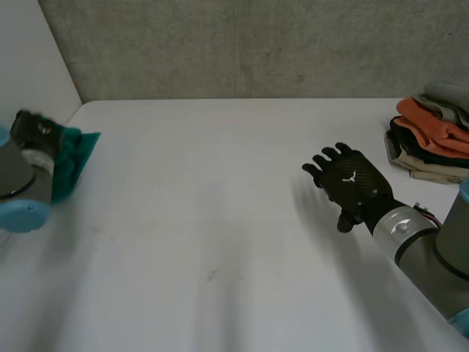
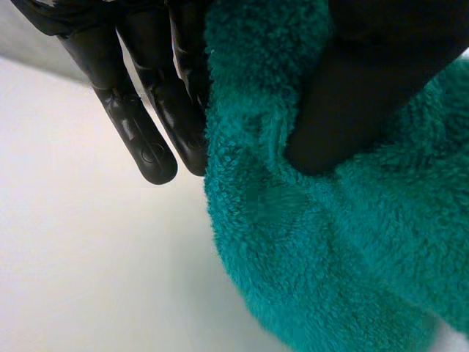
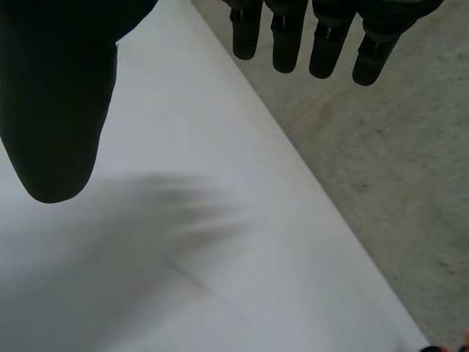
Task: Fold the laundry.
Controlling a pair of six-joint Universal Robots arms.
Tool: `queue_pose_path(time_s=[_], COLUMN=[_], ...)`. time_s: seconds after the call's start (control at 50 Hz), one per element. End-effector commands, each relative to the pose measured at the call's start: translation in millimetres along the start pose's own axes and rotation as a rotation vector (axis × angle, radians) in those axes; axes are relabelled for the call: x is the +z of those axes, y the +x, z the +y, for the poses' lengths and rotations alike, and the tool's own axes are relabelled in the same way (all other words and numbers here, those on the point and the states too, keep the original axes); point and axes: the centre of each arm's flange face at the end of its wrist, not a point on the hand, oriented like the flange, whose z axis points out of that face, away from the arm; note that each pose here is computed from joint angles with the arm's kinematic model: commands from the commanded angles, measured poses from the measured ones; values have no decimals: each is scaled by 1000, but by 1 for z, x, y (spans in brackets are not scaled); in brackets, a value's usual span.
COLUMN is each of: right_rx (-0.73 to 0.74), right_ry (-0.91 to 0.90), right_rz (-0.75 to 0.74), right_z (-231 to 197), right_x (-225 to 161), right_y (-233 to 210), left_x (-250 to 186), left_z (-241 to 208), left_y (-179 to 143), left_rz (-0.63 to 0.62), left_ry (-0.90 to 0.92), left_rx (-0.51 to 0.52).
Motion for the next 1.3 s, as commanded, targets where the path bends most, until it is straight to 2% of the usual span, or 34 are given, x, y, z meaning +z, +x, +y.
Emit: queue_pose_path(time_s=[0.02,0.1,0.16,0.22,0.24,0.32,0.46,0.58,0.64,0.7,0.84,1.02,1.3], right_rx=[-5,10,32,44,55,77,81,77,87,110,158,182,251], right_ry=[-5,-23,-37,-40,-39,-46,-50,-39,-72,-143,-296,-303,-260], right_rz=[98,152,174,183,187,183,179,179,154,105,-6,-30,6], right_z=[-6,-6,-5,-5,-6,-5,-4,-13,-20,-27,-29,-18,13], right_x=[-1,-1,-1,-1,0,0,1,2,-2,-8,-24,-23,-19], right_y=[17,25,28,29,29,29,28,34,38,41,40,31,8], left_x=[-80,-137,-176,-205,-224,-268,-269,-239,-230,-229,-236,-231,-202], left_z=[-130,-182,-202,-211,-213,-215,-215,-207,-193,-184,-150,-144,-148], left_y=[-20,-8,22,54,79,122,118,53,37,35,56,99,146], left_rz=[41,168,312,429,512,665,652,492,455,451,519,665,711], left_ry=[285,416,442,444,436,443,436,395,359,329,208,203,193], left_rx=[-375,-532,-574,-565,-543,-488,-494,-547,-558,-553,-493,-464,-448])
